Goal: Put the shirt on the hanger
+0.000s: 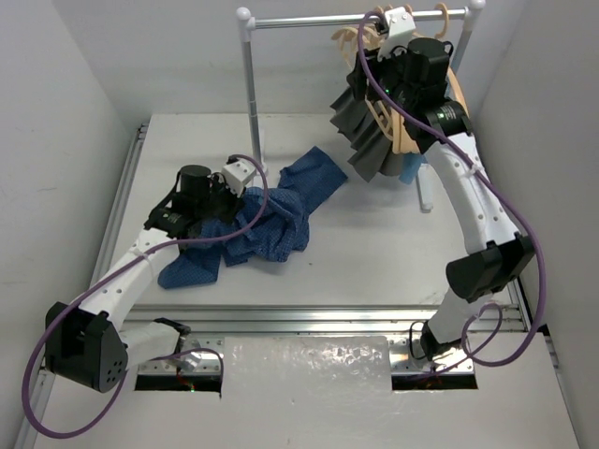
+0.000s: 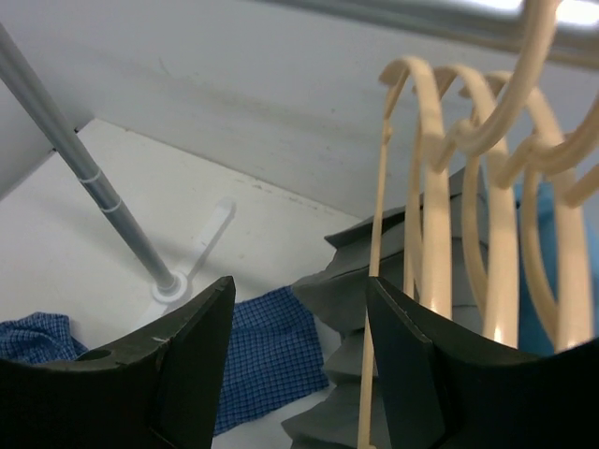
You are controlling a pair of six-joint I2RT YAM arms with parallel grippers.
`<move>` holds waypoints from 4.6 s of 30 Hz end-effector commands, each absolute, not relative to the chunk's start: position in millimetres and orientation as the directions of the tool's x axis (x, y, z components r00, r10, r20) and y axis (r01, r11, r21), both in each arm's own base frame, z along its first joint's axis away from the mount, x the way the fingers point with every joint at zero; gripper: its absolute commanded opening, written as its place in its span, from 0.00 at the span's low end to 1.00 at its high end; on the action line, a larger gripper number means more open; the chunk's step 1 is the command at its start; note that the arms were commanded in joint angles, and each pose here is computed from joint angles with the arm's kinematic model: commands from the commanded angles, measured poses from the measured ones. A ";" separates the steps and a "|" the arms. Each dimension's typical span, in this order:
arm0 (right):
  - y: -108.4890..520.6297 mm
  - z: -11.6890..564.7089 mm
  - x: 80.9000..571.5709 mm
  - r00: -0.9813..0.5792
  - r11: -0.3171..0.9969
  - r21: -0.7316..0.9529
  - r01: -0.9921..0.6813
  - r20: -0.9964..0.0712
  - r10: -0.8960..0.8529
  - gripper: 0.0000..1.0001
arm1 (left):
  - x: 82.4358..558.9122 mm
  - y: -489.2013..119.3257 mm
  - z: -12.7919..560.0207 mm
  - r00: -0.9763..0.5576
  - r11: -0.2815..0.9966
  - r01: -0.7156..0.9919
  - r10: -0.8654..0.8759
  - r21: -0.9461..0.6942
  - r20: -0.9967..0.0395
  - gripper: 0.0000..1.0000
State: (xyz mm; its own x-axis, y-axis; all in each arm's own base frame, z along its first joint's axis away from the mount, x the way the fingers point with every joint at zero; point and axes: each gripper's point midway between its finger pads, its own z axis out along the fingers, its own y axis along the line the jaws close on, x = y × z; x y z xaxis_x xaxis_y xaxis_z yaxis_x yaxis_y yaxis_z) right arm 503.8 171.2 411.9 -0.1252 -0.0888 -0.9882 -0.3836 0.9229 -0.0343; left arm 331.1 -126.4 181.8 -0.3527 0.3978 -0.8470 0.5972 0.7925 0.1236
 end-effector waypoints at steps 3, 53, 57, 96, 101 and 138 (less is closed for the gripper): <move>160.6 482.8 476.1 0.085 0.920 -0.101 -0.378 -0.994 -0.075 0.60 | 338.5 -130.2 189.3 -0.315 0.788 0.602 0.382 0.128 -0.869 0.00; 135.5 398.5 529.7 -0.117 0.938 -0.065 -0.340 -0.987 -0.111 0.34 | 327.6 -127.7 175.0 -0.339 0.785 0.609 0.390 0.116 -0.856 0.00; 149.3 408.2 515.9 -0.072 0.903 -0.061 -0.424 -0.992 -0.101 0.18 | 327.2 -126.9 175.1 -0.338 0.785 0.607 0.392 0.120 -0.855 0.00; 158.2 463.1 461.5 0.109 0.849 -0.107 -0.517 -0.992 -0.059 0.00 | 332.5 -127.0 185.0 -0.325 0.786 0.604 0.395 0.133 -0.859 0.00; 171.9 424.1 402.4 0.082 0.760 -0.081 -0.644 -0.996 -0.036 0.00 | 338.9 -126.5 186.5 -0.328 0.794 0.593 0.390 0.133 -0.861 0.00; 196.7 272.3 237.9 -0.253 0.498 0.183 -0.848 -0.964 -0.077 0.00 | 412.0 -113.1 173.6 -0.430 0.833 0.537 0.406 0.133 -0.806 0.03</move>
